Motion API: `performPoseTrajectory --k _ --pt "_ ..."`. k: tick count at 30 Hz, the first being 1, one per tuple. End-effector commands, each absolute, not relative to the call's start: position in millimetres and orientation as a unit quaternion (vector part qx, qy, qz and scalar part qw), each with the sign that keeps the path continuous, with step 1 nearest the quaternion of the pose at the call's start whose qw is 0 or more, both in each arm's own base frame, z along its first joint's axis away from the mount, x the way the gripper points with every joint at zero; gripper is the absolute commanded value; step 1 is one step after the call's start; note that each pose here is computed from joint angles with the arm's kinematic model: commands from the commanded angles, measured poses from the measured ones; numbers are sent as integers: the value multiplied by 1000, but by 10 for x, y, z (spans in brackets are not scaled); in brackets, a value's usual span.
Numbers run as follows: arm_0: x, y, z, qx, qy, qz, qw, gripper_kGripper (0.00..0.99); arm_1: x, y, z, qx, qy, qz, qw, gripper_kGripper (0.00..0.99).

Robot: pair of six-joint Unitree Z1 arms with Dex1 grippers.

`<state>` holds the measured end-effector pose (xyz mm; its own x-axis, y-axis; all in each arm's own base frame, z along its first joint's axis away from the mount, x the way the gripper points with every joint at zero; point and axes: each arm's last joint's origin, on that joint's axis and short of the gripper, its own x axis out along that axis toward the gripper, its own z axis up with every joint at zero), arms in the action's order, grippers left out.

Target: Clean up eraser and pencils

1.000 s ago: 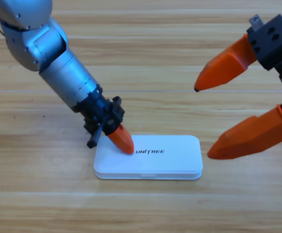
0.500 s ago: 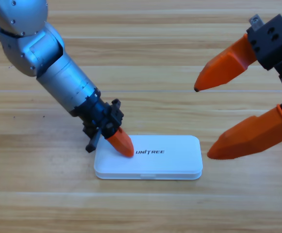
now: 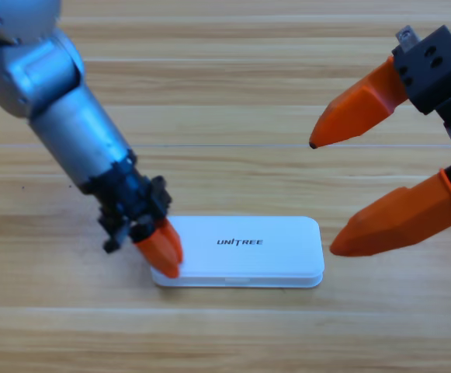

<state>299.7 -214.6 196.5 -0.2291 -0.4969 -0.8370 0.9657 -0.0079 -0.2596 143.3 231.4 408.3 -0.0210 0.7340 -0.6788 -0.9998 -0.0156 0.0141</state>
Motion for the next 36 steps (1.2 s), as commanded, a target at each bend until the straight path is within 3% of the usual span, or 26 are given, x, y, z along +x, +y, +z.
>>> performPoseTrajectory --k 1,5,10,16,21,27,32,36 --pt "2626 -2183 2811 302 390 -662 564 989 1498 2394 3936 -252 283 665 643 960" --pt "2341 -2233 3371 314 365 -675 559 990 1497 2393 3932 -252 284 665 643 960" --pt "1899 -2317 3807 314 344 -690 554 990 1501 2406 3919 -253 285 665 642 960" --pt "1524 -2347 3998 326 318 -712 535 990 1504 2409 3914 -253 286 665 642 960" --pt "1449 -2331 4058 334 298 -718 533 990 1505 2410 3919 -253 285 665 642 960" --pt "1471 -2257 4175 362 274 -668 590 990 1509 2423 3906 -253 287 666 640 960" --pt "1496 -2185 4153 378 278 -606 642 990 1511 2427 3901 -253 288 666 640 960" --pt "1483 -2162 4148 377 282 -601 646 990 1514 2430 3897 -253 289 666 640 960"
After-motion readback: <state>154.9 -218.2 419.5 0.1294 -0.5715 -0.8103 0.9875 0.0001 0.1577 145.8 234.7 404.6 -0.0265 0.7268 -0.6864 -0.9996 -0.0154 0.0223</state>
